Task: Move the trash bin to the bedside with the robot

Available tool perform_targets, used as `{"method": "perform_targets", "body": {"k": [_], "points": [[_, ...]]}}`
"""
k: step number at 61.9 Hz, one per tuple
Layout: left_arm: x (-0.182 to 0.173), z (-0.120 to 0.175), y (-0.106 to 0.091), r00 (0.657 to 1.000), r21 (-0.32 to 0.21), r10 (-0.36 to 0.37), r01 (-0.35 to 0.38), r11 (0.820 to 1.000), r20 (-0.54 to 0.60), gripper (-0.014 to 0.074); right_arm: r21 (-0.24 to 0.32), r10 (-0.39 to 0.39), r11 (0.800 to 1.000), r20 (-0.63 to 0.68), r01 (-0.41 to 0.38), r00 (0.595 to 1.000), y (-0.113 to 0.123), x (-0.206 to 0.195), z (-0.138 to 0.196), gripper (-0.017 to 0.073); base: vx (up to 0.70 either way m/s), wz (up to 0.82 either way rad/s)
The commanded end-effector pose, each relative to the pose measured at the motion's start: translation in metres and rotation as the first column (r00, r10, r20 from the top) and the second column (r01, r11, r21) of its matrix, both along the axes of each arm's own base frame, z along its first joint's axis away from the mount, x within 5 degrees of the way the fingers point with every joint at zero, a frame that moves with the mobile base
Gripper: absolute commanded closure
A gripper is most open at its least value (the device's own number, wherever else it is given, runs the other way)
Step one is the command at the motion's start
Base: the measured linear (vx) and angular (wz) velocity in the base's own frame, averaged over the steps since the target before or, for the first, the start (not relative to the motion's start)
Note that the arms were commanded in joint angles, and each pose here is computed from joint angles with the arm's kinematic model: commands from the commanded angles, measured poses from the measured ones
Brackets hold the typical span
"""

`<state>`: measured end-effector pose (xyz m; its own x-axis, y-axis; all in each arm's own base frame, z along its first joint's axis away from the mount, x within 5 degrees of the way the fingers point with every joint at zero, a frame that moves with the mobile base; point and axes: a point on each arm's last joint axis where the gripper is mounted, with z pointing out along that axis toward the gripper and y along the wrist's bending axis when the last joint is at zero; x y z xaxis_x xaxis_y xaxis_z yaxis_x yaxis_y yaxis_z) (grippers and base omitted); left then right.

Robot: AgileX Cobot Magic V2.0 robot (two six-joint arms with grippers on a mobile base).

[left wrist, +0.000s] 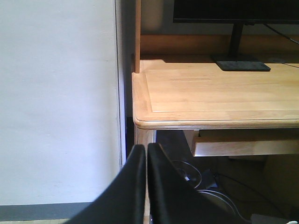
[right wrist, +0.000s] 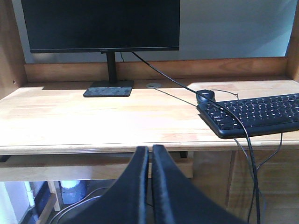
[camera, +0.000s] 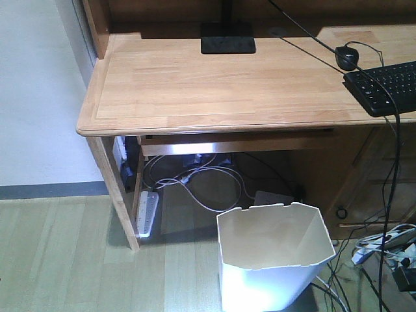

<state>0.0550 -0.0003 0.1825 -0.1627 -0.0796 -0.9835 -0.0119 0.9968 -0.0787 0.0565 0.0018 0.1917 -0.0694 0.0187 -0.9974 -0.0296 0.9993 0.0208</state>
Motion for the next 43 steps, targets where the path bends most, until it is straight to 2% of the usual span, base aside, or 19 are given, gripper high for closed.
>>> {"method": "perform_targets", "body": {"k": [1,43], "points": [[0.0011,-0.0029,-0.0001,0.999,-0.012,0.0,0.001,1.0,0.051,0.0599,-0.011,-0.006,1.0,0.066,0.007,0.998,-0.0004,0.0001,0.0008,0.0563,0.0,0.0],[0.0011,-0.0029,-0.0001,0.999,-0.012,0.0,0.001,1.0,0.051,0.0599,-0.011,-0.006,1.0,0.066,0.007,0.998,-0.0004,0.0001,0.0008,0.0563,0.0,0.0]]}}
